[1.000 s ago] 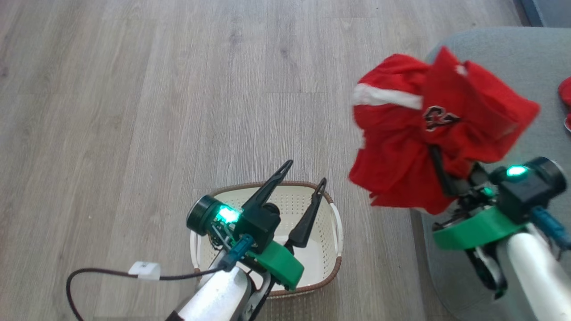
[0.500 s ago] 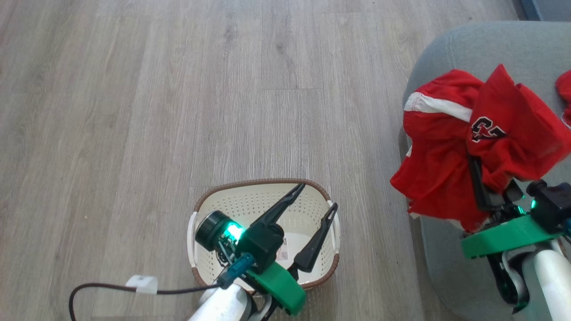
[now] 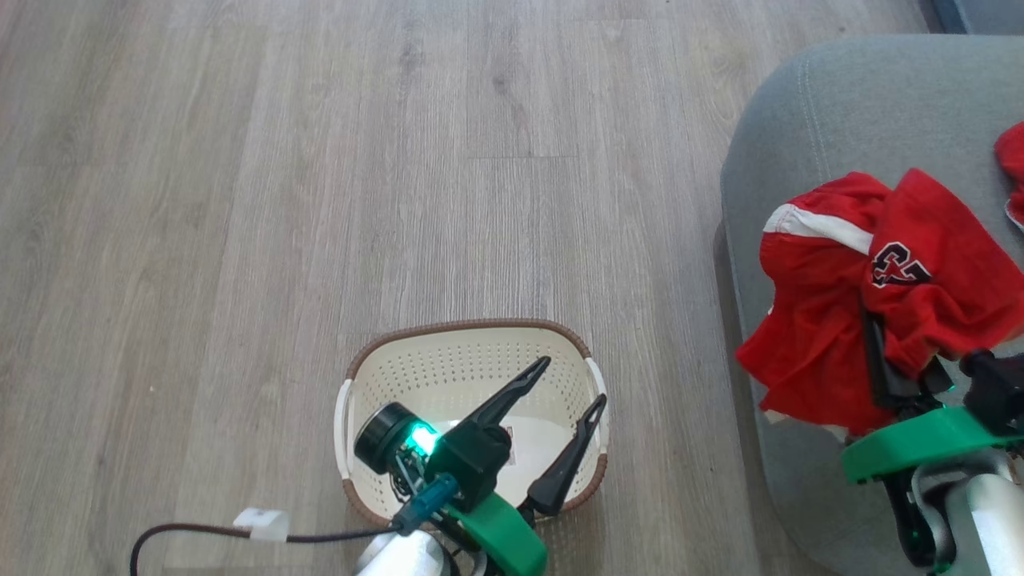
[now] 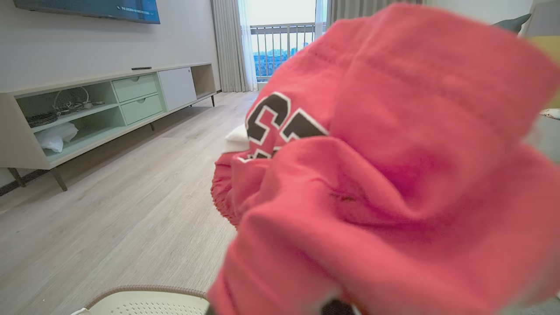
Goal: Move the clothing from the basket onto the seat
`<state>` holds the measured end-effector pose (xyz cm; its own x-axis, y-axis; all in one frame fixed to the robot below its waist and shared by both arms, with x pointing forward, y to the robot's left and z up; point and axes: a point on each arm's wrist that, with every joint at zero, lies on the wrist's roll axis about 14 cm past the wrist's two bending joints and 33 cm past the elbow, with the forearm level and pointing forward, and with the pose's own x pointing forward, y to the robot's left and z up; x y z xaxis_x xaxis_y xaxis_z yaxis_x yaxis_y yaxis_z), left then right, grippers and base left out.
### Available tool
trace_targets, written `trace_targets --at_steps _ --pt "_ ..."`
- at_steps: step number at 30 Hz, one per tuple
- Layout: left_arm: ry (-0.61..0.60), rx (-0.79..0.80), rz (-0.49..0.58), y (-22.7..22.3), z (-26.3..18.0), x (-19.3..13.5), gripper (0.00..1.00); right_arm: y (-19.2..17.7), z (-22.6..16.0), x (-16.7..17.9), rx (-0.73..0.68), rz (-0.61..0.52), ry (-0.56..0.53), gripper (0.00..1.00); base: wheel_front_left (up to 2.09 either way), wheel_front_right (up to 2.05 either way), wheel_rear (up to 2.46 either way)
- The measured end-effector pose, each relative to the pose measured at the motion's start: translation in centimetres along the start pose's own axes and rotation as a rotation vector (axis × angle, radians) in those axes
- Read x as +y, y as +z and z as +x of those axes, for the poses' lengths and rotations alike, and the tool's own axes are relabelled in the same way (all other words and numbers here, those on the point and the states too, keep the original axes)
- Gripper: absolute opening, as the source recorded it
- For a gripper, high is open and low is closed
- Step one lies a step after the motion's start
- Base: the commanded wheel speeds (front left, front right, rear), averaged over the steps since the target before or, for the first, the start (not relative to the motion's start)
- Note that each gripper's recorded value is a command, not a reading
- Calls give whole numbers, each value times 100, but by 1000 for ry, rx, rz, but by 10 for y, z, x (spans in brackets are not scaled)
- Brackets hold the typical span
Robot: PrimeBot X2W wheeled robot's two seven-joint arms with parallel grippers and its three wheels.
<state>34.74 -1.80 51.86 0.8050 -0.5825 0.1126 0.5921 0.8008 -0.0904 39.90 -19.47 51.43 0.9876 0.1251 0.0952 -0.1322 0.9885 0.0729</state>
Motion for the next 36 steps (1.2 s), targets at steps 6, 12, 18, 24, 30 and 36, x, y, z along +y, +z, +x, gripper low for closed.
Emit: trace_targets --at_steps 6,12,18,24,30,36 --pt "-4 4 -2 -1 1 -1 100 0 -2 -2 1 -1 -7 0 0 0 0" --pt "-30 5 -6 -2 4 -7 100 1 -6 -8 0 -8 -25 0 0 0 0" --pt "-71 9 -8 -5 11 -16 100 3 -15 -20 -1 -16 -62 0 0 0 0" --pt "-144 21 -27 -12 22 -34 100 6 -30 -43 -1 -31 -135 0 0 0 0" --pt "-230 18 -32 -14 37 -55 100 9 -48 -66 3 -43 -218 0 0 0 0" --pt "-345 28 -40 -23 49 -84 100 17 -73 -93 -9 -53 -333 0 0 0 0"
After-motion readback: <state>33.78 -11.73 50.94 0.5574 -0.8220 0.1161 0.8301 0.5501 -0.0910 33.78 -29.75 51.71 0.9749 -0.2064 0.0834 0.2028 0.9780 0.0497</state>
